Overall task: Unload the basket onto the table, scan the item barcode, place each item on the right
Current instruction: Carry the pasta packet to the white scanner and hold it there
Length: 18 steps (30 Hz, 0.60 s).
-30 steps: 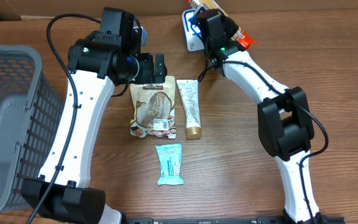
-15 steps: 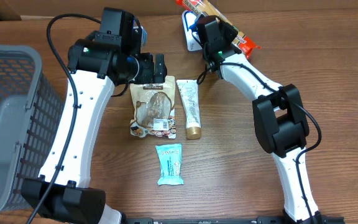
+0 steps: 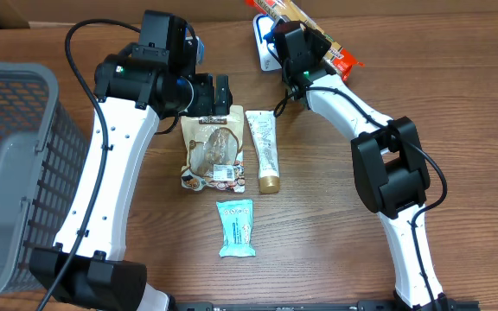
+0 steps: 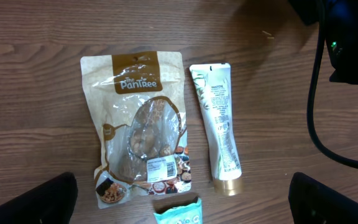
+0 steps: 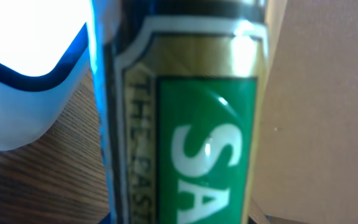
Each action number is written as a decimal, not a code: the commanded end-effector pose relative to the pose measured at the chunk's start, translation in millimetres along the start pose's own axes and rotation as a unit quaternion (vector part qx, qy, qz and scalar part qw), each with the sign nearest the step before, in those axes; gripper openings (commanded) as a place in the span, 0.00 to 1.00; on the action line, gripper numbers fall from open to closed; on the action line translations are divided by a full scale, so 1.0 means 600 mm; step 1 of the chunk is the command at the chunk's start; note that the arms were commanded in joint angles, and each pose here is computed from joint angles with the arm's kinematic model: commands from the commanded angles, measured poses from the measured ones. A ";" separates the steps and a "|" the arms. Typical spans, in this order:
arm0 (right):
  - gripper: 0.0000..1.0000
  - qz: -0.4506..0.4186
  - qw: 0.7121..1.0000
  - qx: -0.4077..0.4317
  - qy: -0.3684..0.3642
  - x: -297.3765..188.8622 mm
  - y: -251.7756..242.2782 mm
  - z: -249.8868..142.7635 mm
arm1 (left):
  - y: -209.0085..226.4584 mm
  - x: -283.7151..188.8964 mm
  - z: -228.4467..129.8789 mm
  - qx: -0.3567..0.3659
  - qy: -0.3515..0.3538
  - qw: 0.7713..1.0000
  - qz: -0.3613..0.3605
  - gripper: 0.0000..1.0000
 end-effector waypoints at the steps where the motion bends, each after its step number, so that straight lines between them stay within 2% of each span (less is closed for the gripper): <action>1: 0.04 -0.045 0.998 0.041 -0.026 -0.032 -0.052 0.039 | 0.003 0.003 0.003 -0.008 0.000 1.000 0.004 1.00; 7: 0.03 -0.036 0.995 0.091 -0.028 -0.064 -0.088 0.045 | 0.003 0.003 0.003 -0.008 0.000 1.000 0.004 1.00; 11: 0.04 0.031 0.988 0.148 -0.042 -0.123 -0.137 0.048 | 0.003 0.003 0.003 -0.008 0.000 1.000 0.004 1.00; 15: 0.04 0.124 0.959 0.248 -0.059 -0.204 -0.220 0.035 | 0.003 0.003 0.003 -0.008 0.000 1.000 0.004 1.00; 18: 0.04 0.183 0.924 0.332 -0.058 -0.265 -0.284 0.009 | 0.003 0.003 0.003 -0.008 0.000 1.000 0.004 0.99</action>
Point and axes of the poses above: each gripper's point midway between its finger pads, its own x axis out along the fingers, its own y axis along the line the jaws close on, z = x × y, the point moved 10 cm from there along -x, back along the fingers, and after that the axes turned 6 degrees about x, right-handed, at the moved point
